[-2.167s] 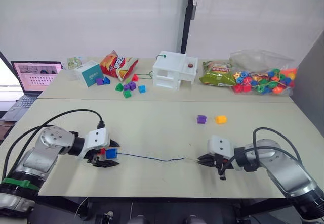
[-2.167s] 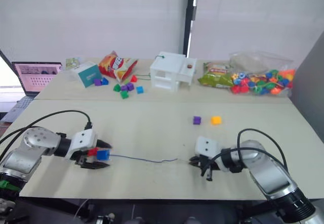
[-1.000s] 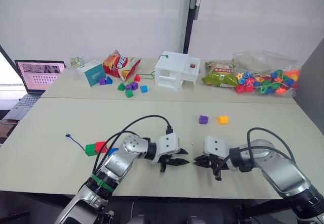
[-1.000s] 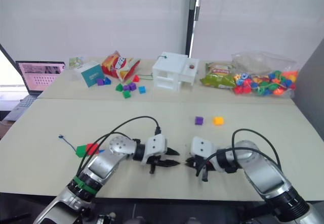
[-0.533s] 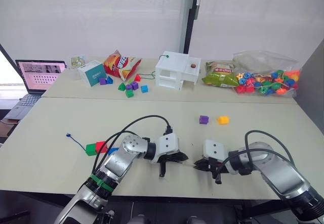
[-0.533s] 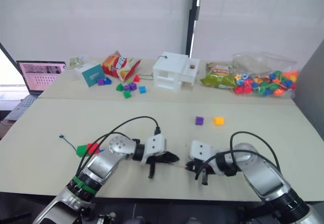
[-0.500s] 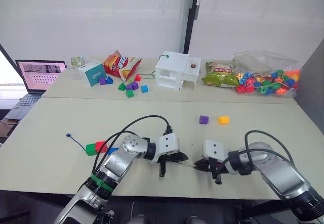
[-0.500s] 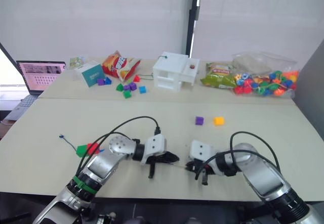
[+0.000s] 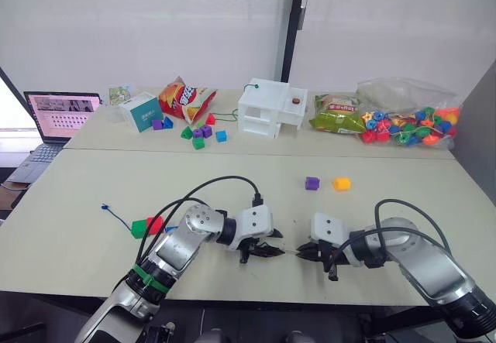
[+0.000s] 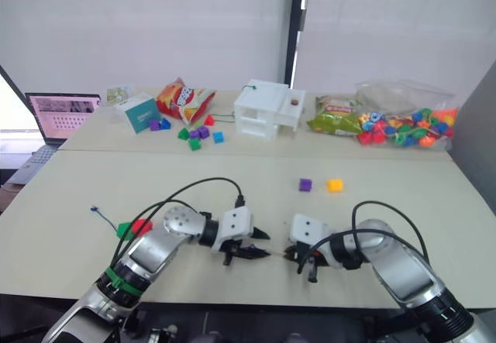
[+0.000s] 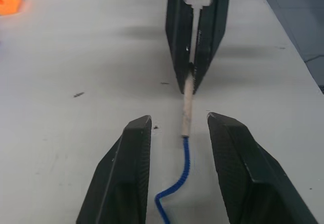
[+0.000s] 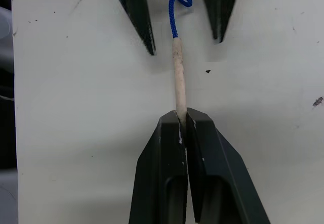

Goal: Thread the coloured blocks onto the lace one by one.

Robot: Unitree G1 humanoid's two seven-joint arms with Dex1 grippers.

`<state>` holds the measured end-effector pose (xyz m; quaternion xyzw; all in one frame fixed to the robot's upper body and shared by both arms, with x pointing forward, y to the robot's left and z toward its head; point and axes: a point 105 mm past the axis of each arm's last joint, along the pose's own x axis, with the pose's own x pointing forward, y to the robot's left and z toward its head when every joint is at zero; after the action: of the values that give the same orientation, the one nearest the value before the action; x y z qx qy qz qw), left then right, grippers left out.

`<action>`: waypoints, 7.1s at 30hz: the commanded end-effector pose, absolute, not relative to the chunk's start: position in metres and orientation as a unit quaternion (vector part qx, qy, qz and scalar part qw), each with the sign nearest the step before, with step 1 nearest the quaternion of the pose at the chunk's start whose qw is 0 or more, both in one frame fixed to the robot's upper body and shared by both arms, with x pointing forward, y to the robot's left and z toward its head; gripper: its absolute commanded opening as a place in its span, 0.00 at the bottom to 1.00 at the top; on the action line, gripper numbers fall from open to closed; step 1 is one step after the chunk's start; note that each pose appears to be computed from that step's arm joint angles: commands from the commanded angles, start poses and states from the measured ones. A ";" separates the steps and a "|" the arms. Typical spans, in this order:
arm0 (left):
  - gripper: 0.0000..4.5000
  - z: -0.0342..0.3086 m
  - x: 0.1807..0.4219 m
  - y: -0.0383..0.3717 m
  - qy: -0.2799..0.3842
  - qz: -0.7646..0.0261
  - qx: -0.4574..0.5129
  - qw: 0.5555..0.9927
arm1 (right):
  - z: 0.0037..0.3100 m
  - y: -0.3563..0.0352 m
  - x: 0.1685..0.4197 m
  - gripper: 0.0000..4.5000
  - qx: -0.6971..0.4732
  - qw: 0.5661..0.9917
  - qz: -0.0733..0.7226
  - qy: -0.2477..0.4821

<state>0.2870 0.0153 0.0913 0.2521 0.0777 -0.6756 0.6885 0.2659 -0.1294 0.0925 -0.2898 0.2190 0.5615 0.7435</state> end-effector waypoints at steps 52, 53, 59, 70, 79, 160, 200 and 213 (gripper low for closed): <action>0.00 0.100 0.289 0.042 0.096 -0.658 0.256 0.701 | 0.114 -0.219 0.339 0.99 -0.036 0.997 -0.033 0.063; 0.00 0.100 0.289 0.042 0.096 -0.658 0.255 0.702 | 0.116 -0.219 0.352 0.99 -0.039 0.997 -0.030 0.062; 0.00 0.099 0.288 0.042 0.095 -0.651 0.252 0.709 | 0.111 -0.225 0.397 0.99 -0.046 0.995 -0.036 0.082; 0.00 0.098 0.288 0.044 0.098 -0.644 0.250 0.716 | 0.122 -0.226 0.424 0.51 -0.039 0.998 0.002 0.046; 0.00 0.097 0.289 0.045 0.098 -0.643 0.254 0.716 | 0.150 -0.205 0.380 0.27 -0.017 1.000 0.018 -0.004; 0.00 0.105 0.282 0.039 0.136 -0.626 0.272 0.718 | 0.079 -0.116 0.279 0.29 -0.306 0.721 0.590 0.196; 0.00 0.111 0.279 -0.017 0.084 -0.668 0.265 0.690 | 0.077 -0.105 0.265 0.29 -0.304 0.704 0.606 0.213; 0.37 0.123 0.286 -0.002 0.061 -0.655 0.226 0.719 | 0.077 -0.106 0.266 0.29 -0.302 0.708 0.600 0.216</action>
<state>0.2909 0.0040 0.0994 0.2238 0.1158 -0.6443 0.7220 0.2752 -0.1118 0.0877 -0.3109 0.2023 0.5835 0.7224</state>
